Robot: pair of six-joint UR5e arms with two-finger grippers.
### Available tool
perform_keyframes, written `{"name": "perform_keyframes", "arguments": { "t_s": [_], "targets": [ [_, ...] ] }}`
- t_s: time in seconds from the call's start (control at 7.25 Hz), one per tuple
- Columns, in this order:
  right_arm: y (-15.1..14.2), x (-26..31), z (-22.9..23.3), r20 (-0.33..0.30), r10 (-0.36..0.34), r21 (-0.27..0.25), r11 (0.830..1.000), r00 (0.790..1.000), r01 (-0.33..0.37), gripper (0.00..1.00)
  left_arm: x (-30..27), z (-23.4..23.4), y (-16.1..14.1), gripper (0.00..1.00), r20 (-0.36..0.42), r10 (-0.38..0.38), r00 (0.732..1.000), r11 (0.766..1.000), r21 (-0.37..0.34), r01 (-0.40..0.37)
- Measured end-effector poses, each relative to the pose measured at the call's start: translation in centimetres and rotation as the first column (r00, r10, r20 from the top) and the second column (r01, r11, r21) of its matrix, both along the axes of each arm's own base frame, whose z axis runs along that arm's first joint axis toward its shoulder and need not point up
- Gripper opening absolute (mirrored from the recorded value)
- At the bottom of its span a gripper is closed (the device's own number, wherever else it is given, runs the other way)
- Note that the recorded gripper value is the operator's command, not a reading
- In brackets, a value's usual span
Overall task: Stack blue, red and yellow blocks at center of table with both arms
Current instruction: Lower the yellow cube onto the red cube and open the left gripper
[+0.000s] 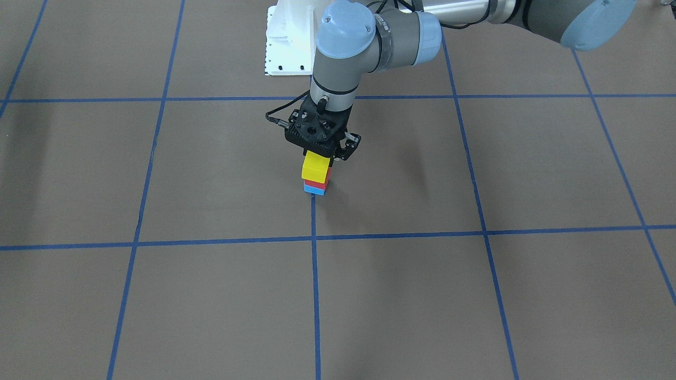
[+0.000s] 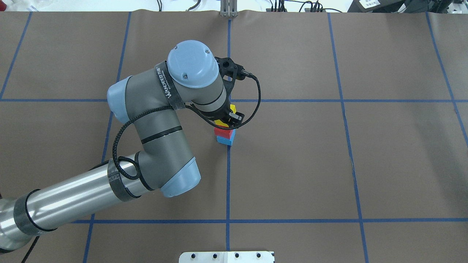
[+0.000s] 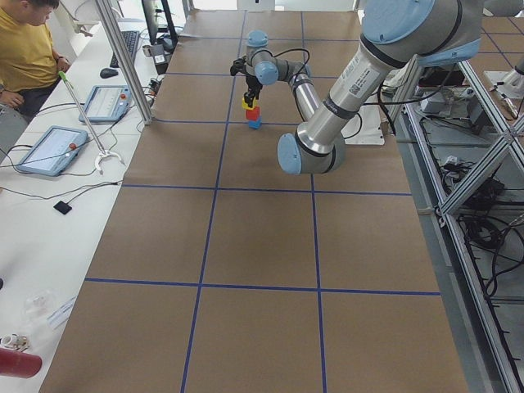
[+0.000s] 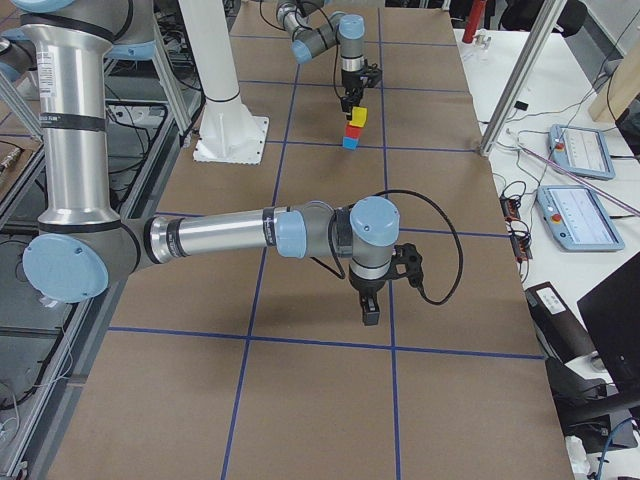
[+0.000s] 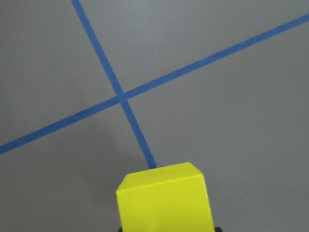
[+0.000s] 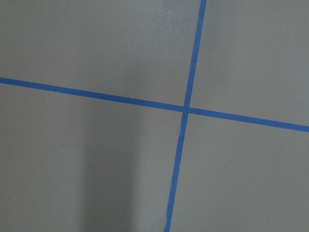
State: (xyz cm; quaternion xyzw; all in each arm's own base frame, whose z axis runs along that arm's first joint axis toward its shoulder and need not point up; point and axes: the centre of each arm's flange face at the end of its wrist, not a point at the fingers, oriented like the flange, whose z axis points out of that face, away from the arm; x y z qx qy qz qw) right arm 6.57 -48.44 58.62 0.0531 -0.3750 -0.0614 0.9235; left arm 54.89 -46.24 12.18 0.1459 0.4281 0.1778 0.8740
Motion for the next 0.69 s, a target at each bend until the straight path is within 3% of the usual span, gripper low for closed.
{"name": "perform_keyframes", "arguments": {
  "t_s": [0.55,0.69],
  "targets": [
    [-0.02,0.00,-0.02,0.000,0.000,0.000,1.000,1.000,0.000,1.00,0.22,0.21,0.28,0.00,0.025,0.005,1.000,1.000,-0.011,-0.005],
    [-0.03,0.00,-0.04,0.000,0.000,0.001,1.000,1.000,0.000,1.00,0.22,0.25,0.28,0.04,0.027,0.005,1.000,1.000,-0.013,-0.005]
  ]
}}
